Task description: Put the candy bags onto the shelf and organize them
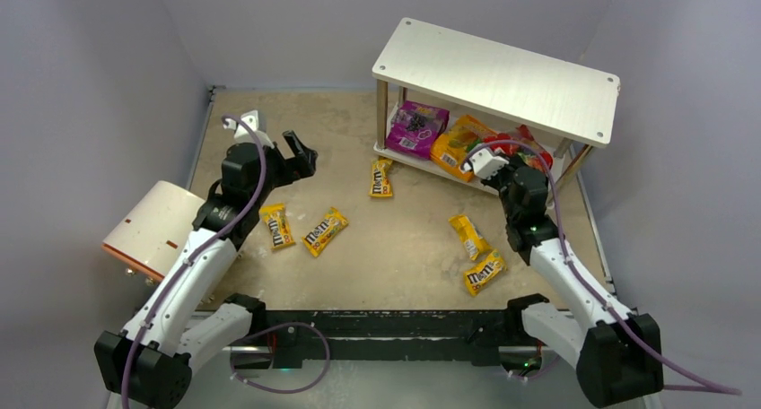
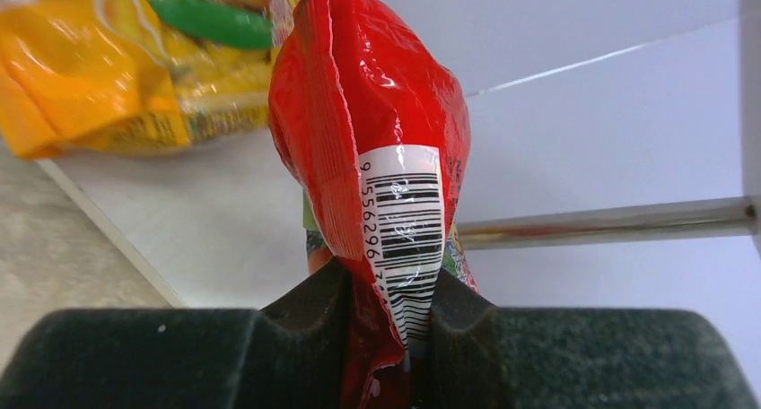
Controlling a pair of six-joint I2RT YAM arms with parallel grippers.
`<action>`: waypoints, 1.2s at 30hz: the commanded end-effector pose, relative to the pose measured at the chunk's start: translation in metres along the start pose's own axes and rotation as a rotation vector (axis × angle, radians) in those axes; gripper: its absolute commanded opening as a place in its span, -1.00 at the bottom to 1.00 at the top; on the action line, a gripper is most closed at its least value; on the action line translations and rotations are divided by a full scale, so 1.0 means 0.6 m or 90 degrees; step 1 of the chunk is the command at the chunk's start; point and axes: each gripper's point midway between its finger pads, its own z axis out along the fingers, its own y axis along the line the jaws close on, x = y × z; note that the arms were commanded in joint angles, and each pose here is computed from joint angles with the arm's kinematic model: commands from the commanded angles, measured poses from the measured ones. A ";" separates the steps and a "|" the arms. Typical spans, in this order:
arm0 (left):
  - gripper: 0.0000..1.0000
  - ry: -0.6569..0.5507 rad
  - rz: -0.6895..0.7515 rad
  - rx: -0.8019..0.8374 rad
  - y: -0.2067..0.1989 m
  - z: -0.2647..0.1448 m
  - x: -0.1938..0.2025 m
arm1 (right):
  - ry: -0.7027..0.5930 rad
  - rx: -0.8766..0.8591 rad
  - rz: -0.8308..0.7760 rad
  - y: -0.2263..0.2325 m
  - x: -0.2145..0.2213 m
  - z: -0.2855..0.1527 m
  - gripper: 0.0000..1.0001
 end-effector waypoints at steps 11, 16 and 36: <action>1.00 -0.054 0.022 0.003 0.000 -0.006 -0.027 | -0.071 0.035 -0.007 -0.061 -0.002 0.034 -0.72; 1.00 -0.055 0.018 0.009 -0.002 -0.009 -0.027 | -0.078 -0.002 -0.004 -0.029 0.005 0.053 -0.69; 1.00 -0.046 0.011 -0.007 0.003 -0.002 -0.023 | -0.086 -0.308 0.227 0.046 -0.071 -0.038 0.98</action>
